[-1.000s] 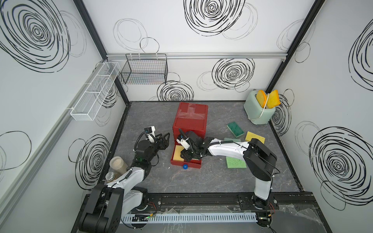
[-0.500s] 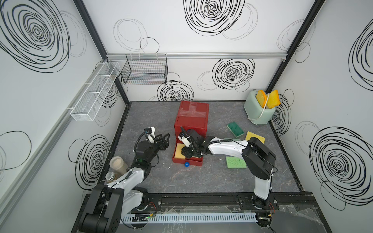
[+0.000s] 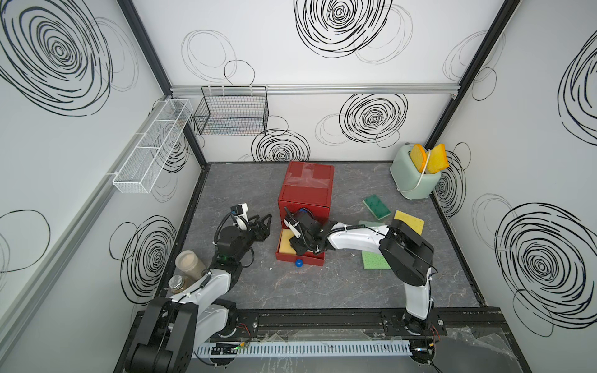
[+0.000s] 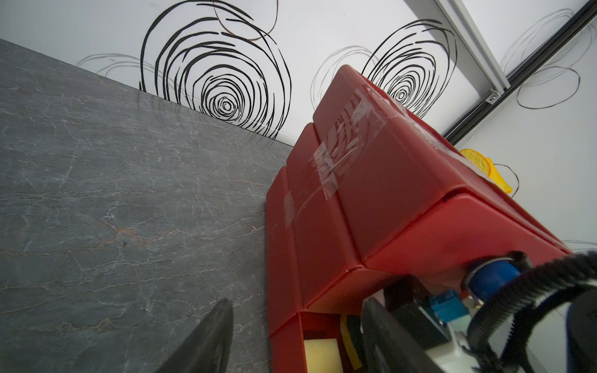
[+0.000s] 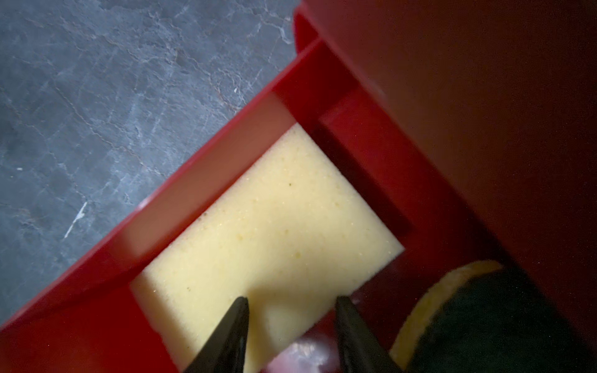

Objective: Take the sponge out of the drawer
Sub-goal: Pick up the sponge from the drawer.

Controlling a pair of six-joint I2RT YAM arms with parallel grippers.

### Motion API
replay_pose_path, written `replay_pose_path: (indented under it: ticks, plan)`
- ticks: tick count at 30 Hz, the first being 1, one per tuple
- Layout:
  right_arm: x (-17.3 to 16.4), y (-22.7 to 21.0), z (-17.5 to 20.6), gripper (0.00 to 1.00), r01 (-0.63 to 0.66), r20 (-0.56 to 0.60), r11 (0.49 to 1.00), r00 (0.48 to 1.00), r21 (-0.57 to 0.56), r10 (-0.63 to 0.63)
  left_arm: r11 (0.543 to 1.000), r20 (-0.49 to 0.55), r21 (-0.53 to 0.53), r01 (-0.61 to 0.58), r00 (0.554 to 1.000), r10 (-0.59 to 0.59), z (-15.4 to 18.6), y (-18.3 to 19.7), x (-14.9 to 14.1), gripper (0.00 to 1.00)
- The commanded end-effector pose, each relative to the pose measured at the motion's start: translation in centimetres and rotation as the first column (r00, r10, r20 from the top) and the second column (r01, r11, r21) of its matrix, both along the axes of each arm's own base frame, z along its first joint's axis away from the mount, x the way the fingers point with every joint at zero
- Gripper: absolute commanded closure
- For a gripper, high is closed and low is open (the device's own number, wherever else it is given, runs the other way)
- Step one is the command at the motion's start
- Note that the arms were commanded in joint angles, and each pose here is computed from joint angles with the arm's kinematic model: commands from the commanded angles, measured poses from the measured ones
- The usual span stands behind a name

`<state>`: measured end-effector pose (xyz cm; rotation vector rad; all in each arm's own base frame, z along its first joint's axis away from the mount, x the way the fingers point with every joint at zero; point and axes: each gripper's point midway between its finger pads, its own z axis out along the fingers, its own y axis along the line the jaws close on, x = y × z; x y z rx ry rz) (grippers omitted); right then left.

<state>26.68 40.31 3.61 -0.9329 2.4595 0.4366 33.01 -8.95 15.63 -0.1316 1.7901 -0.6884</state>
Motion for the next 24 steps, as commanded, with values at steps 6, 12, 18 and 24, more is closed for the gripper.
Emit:
replay_pose_path:
  ticks: [6, 12, 18, 24]
  plan:
    - [-2.3, -2.5, -5.8, 0.71, -0.055, -0.080, 0.982, 0.996, -0.182, 0.041, 1.000, 0.062, 0.000, -0.001, 0.998, 0.001, 1.3, 0.2, 0.0, 0.33]
    - [-2.6, -2.1, -5.5, 0.97, -0.067, -0.088, 0.985, 0.995, -0.158, 0.053, 1.000, 0.060, 0.002, -0.004, 0.998, 0.004, 1.3, 0.3, 0.0, 0.33]
    - [-3.0, -0.4, -1.2, 1.00, -0.104, -0.073, 0.993, 0.992, -0.058, 0.100, 1.000, 0.062, 0.004, -0.009, 0.998, 0.009, 1.3, 0.4, 0.0, 0.33]
    - [-3.8, 0.9, 6.0, 1.00, -0.169, 0.005, 0.985, 0.986, 0.044, 0.169, 1.000, 0.061, 0.005, -0.011, 0.998, 0.011, 1.3, 0.4, 0.1, 0.33]
